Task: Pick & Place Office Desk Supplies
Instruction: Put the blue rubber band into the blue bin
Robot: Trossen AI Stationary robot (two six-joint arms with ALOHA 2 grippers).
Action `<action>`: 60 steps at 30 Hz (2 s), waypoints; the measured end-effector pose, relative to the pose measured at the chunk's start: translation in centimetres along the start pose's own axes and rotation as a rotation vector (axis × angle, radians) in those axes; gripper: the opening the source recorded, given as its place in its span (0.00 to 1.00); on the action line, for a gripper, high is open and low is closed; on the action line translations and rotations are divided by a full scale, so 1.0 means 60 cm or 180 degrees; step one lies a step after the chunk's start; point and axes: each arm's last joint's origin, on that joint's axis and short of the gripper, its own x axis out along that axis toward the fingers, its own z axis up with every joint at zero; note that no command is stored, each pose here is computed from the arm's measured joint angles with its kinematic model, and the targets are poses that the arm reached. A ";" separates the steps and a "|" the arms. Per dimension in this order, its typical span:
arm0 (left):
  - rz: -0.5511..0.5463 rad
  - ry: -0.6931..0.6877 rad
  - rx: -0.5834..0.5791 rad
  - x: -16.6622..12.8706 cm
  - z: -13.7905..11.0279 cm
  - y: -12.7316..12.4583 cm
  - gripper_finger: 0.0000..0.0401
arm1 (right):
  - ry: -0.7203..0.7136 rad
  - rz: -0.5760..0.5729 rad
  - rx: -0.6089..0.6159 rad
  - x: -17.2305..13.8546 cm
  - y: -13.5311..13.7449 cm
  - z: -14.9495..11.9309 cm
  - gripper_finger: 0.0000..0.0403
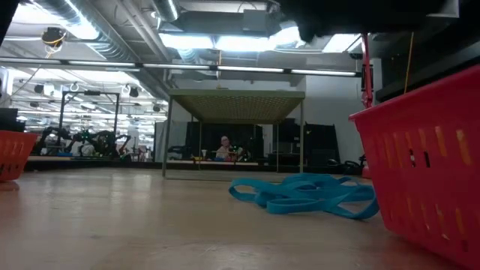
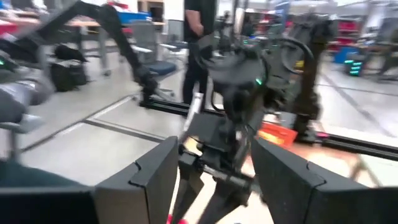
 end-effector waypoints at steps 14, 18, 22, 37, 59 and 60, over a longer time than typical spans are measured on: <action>0.0186 0.0352 -0.0535 -0.125 -0.025 0.042 0.36 | 0.0683 -0.1126 0.0810 0.024 -0.079 -0.048 0.51; 0.0234 -0.0443 -0.0711 -0.186 -0.060 0.044 0.36 | 0.0750 -0.1098 0.0970 0.030 -0.107 -0.052 0.51; 0.0464 -0.0928 -0.0843 -0.246 -0.119 0.041 0.36 | 0.1049 -0.1195 0.1329 0.044 -0.138 -0.076 0.51; 0.0697 -0.1250 -0.0892 -0.303 -0.192 -0.001 0.36 | 0.2309 -0.1114 0.1961 0.141 -0.198 -0.180 0.51; 0.0592 -0.1235 -0.0970 -0.305 -0.192 -0.016 0.36 | 0.3028 -0.0955 0.2428 0.169 -0.178 -0.234 0.40; 0.0592 -0.1234 -0.0970 -0.305 -0.192 -0.016 0.36 | 0.3027 -0.0953 0.2445 0.170 -0.176 -0.234 0.40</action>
